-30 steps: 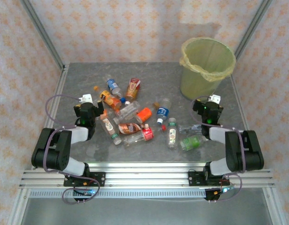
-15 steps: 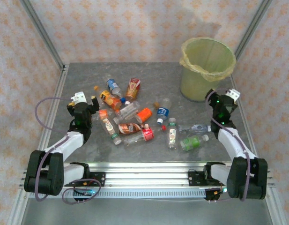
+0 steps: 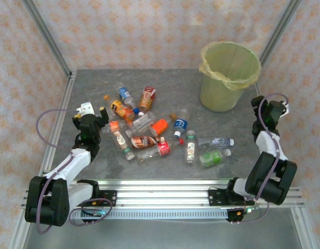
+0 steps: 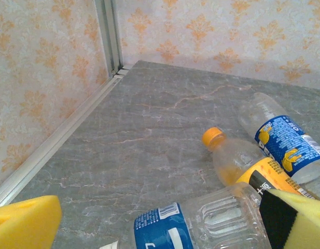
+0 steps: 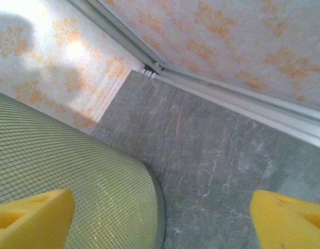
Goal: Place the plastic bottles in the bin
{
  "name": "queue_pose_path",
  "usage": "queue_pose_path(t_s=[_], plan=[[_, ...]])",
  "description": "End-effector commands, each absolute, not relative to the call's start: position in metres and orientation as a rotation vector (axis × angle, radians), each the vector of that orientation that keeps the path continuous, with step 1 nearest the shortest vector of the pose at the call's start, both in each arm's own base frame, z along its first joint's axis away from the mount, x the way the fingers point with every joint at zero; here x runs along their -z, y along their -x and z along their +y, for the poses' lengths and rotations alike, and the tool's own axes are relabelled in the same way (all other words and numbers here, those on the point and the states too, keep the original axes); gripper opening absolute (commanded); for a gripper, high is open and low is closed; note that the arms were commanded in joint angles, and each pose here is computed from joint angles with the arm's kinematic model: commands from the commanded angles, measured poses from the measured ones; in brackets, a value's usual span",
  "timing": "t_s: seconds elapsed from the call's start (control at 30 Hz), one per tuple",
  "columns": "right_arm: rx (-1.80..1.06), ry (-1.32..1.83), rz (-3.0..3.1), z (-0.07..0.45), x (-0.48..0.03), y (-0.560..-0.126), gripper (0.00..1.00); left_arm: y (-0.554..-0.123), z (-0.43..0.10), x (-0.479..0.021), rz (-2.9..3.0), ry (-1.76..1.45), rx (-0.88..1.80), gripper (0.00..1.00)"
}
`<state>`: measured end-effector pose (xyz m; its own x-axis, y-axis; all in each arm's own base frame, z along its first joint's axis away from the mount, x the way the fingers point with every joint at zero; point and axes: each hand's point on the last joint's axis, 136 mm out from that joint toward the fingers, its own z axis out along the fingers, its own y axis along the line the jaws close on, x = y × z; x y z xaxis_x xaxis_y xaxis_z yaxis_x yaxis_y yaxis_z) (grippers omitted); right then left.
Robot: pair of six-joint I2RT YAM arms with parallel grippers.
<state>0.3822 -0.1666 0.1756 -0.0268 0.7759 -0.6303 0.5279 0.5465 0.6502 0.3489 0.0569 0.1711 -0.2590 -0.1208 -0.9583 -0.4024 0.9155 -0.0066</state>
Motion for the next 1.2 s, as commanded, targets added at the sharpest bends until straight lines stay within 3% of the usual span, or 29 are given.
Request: queue_pose_path(t_s=[0.0,0.2,0.3,0.63,0.93,1.17], plan=[[-0.410,-1.103,1.620,-0.168,-0.189,-0.408,0.82,-0.350,0.057,-0.183,1.819,0.369,-0.294,1.00],[-0.513,-1.104,1.535,-0.183,-0.185,-0.454,0.67,-0.350,0.057,-0.183,1.828,0.353,-0.307,1.00],[-0.547,-1.094,1.505,-0.190,-0.183,-0.474,0.65,-0.351,0.056,-0.183,1.832,0.343,-0.309,1.00],[-0.618,-1.061,1.489,-0.204,-0.167,-0.528,0.66,-0.354,0.054,-0.179,1.853,0.316,-0.311,1.00],[-0.659,-0.971,1.595,-0.170,-0.154,-0.583,0.77,-0.356,0.052,-0.185,1.855,0.298,-0.311,1.00],[-0.749,-0.952,1.614,-0.158,-0.142,-0.622,0.78,-0.362,0.051,-0.185,1.880,0.291,-0.314,1.00]])
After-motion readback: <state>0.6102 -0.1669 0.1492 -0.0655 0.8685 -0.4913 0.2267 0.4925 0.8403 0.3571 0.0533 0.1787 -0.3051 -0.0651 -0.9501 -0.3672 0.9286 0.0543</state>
